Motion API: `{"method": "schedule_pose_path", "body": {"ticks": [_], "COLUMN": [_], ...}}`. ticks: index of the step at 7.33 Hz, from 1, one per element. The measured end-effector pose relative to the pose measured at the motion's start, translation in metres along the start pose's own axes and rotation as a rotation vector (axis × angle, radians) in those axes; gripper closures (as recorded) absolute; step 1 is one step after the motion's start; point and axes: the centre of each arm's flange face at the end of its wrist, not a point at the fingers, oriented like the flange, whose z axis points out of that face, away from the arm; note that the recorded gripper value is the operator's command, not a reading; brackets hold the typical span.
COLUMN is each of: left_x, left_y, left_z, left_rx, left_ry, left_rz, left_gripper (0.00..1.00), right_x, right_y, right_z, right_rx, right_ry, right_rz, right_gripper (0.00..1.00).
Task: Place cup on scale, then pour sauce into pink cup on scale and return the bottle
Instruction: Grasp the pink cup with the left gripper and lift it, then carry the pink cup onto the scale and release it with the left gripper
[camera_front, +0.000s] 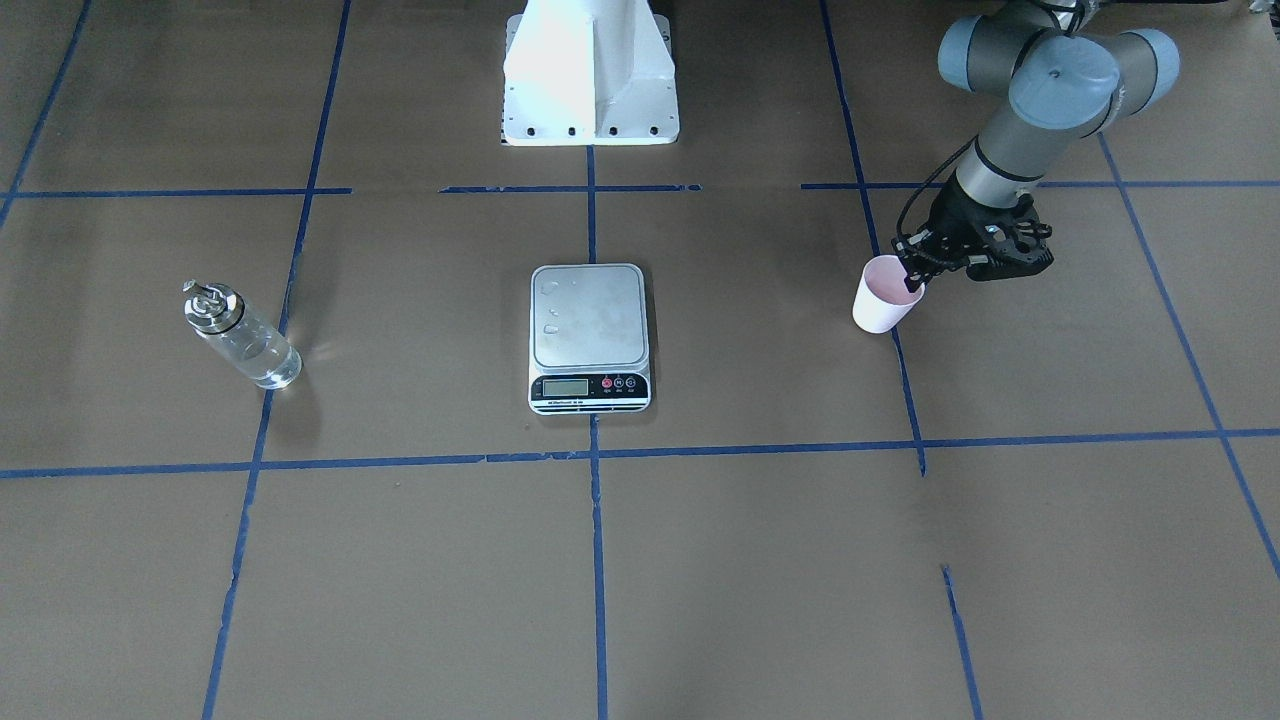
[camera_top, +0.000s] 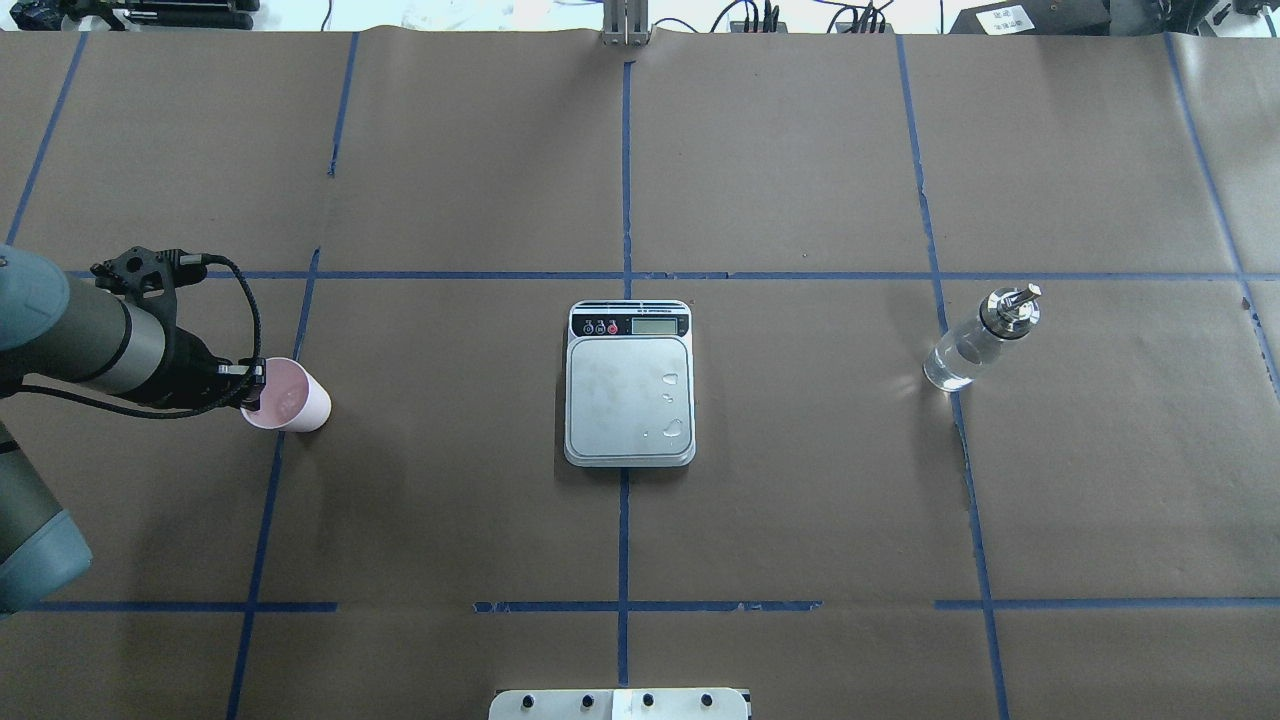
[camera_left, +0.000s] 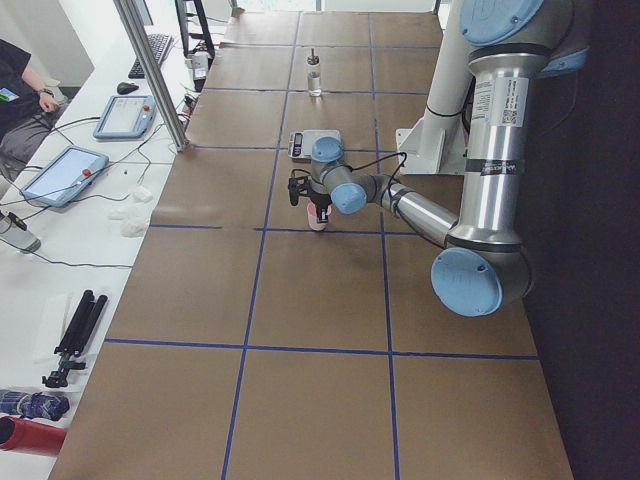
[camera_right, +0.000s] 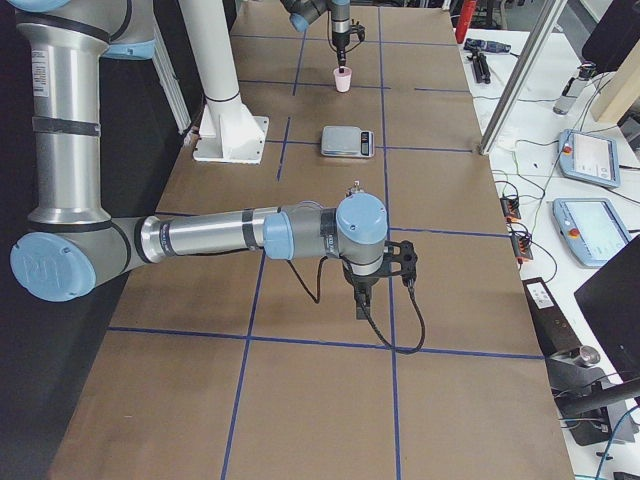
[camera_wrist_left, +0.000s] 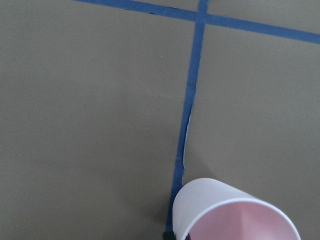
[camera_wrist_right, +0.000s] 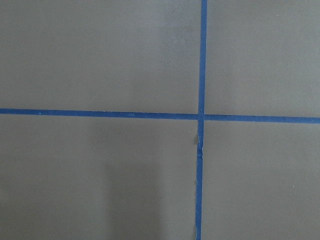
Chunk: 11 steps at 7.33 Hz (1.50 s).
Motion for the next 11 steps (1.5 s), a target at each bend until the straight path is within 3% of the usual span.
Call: {"method": "schedule_pose_path", "body": {"ticks": [2,6,8,11], "left_x": [0.024,0.196,0.262,0.332], "left_y": [0.010,0.008,0.020,0.047], "left_z": [-0.040,-0.132,-0.120,-0.056], "left_rx": [-0.013,-0.044,-0.081,-0.109], "left_ry": [0.038,0.003,0.022,0.044], "left_rz": [-0.007,-0.155,-0.249,-0.330], "left_gripper": [1.00,1.00,1.00,1.00], "right_x": [-0.001,-0.003,-0.005,-0.010], "right_y": [0.002,0.003,0.004,0.003], "right_z": [-0.001,-0.002,-0.003,-0.006], "right_rx": [0.014,0.024,0.024,0.029], "right_ry": [0.000,-0.009,-0.025,-0.039], "right_rz": [-0.016,-0.027,-0.029,-0.035], "right_gripper": [0.00,0.00,0.00,0.00]}}
